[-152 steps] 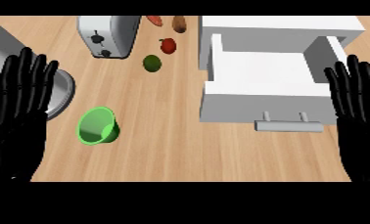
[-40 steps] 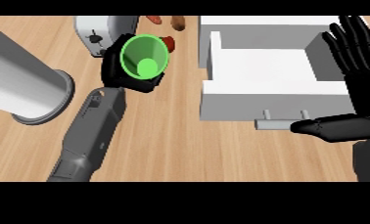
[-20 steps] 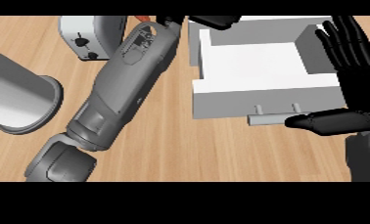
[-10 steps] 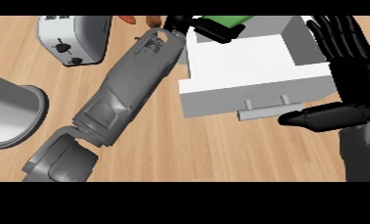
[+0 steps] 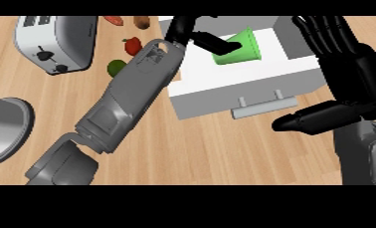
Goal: Pick up the cup, place it into the drawer and close the drawer
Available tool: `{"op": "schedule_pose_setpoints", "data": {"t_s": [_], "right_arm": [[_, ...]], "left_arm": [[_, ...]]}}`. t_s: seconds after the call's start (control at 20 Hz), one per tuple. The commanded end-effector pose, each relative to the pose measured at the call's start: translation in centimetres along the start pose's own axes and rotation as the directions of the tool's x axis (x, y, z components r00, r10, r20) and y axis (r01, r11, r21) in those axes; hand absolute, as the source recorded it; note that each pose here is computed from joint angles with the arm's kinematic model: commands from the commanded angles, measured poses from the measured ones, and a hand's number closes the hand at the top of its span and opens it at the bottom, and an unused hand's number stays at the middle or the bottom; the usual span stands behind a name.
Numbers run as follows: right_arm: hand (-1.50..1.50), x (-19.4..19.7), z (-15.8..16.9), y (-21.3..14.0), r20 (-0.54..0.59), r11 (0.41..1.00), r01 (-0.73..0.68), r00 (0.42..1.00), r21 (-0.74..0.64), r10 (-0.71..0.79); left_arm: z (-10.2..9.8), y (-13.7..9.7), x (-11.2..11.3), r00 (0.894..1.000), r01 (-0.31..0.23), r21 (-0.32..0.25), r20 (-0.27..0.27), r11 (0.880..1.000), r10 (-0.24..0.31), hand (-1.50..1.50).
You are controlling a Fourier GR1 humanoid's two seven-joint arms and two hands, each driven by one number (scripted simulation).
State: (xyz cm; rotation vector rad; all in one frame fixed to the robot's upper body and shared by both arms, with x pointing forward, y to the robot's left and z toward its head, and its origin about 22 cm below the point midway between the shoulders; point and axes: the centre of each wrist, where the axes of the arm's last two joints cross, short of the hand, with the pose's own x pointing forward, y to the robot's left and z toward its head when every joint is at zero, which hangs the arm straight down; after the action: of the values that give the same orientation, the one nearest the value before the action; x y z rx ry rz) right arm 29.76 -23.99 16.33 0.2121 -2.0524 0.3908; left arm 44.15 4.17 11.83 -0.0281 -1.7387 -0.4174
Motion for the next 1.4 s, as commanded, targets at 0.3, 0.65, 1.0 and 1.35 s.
{"op": "schedule_pose_setpoints", "data": {"t_s": [0.3,0.65,1.0,1.35], "right_arm": [[1.5,-0.3,-1.4,3.8,-0.023,0.9,0.176,0.983,0.4,-0.182],[1.5,-0.6,0.5,3.0,-0.189,0.761,-0.019,0.964,0.648,0.185],[-1.5,-2.7,2.1,3.4,-0.186,0.739,-0.296,0.85,0.605,0.492],[-1.5,-10.6,3.3,5.0,-0.278,0.696,-0.304,0.758,0.65,0.591]], "left_arm": [[0.1,-0.1,0.9,0.949,-0.271,0.022,0.175,0.962,0.263,-1.5],[-0.4,0.1,1.7,0.933,-0.315,0.126,0.225,0.941,0.282,-1.5],[0.1,0.4,0.2,0.92,-0.359,0.124,0.211,0.925,0.329,-1.5],[1.5,0.8,-2.5,0.892,-0.421,0.133,0.242,0.897,0.382,-1.5]]}}
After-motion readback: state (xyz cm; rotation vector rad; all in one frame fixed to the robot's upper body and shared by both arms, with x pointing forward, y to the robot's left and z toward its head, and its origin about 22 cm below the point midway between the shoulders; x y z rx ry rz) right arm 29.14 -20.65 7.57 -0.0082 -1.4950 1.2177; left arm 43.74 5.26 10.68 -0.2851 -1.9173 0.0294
